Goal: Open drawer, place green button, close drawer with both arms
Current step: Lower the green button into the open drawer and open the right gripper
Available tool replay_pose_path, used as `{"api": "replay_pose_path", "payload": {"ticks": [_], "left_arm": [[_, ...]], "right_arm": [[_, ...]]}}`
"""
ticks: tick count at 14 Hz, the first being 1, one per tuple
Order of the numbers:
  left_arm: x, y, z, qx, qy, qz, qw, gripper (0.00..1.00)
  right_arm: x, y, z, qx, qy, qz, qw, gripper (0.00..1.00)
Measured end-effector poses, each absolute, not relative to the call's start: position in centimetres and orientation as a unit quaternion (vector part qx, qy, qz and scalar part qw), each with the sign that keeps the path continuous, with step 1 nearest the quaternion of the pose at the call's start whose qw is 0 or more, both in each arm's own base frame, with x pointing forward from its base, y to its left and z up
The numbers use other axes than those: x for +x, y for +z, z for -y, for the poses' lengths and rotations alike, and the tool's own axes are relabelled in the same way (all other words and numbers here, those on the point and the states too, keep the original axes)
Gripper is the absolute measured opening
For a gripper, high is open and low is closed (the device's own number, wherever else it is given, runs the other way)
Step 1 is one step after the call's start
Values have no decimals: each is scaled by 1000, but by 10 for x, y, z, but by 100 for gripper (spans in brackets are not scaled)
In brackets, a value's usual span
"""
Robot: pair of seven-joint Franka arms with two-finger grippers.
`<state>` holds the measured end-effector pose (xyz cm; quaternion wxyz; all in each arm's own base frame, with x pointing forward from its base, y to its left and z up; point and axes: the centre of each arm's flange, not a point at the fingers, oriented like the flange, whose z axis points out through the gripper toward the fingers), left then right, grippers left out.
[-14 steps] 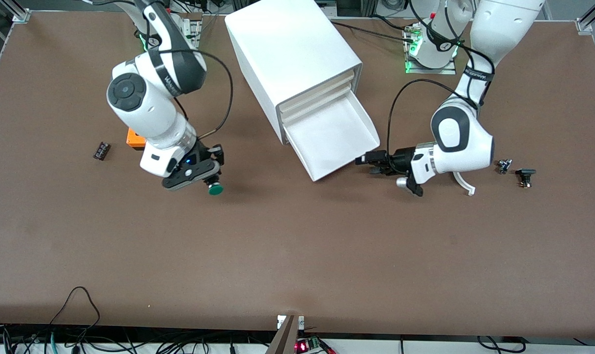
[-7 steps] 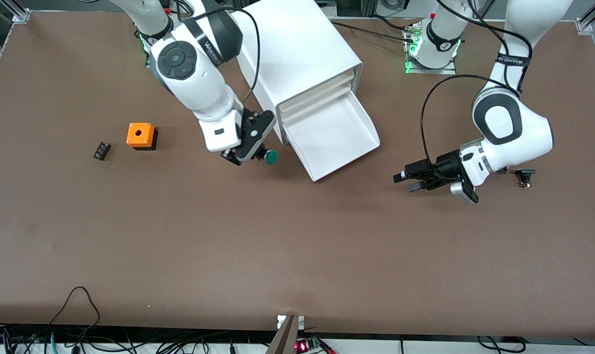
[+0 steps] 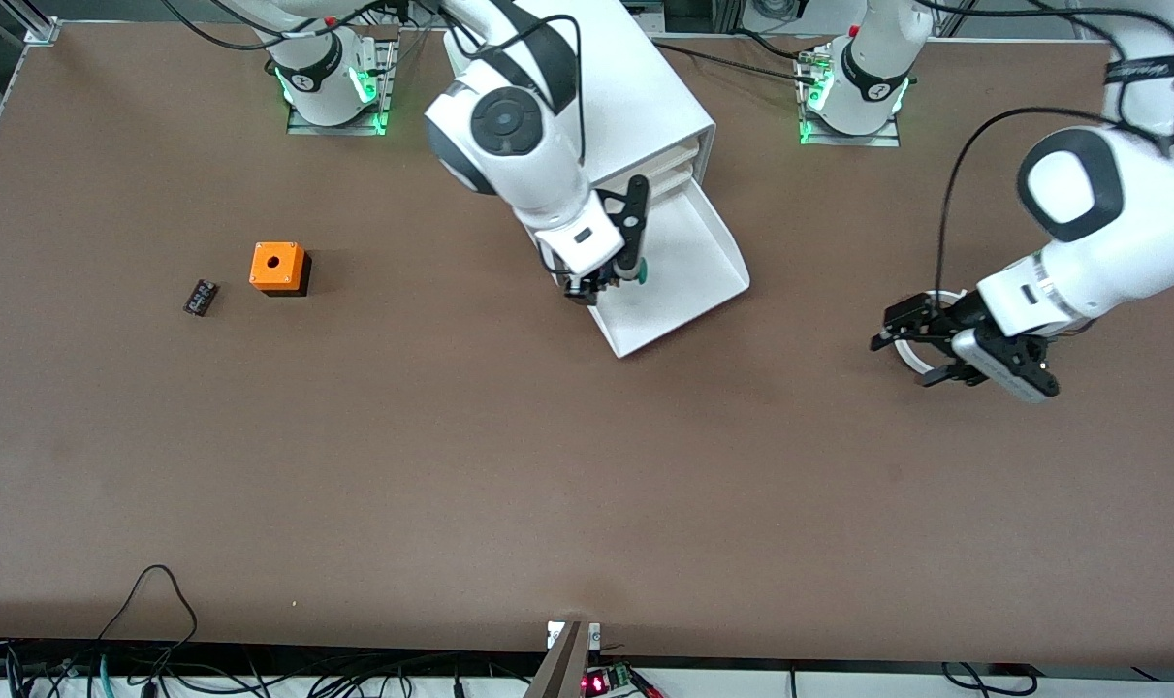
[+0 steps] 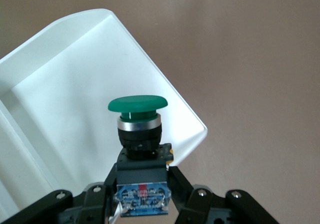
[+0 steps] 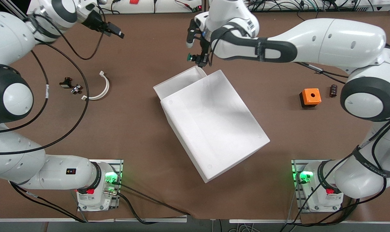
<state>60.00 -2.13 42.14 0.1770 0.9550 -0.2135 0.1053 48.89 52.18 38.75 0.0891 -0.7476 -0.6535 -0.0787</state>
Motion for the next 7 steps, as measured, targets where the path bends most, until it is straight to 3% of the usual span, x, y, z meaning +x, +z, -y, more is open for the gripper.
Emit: {"api": "replay_pose_path", "payload": {"ticks": [7], "left_arm": [[583, 550, 5, 982, 41, 180, 33, 100]], "right_arm": [[467, 345, -563, -675, -53, 734, 55, 43]]}}
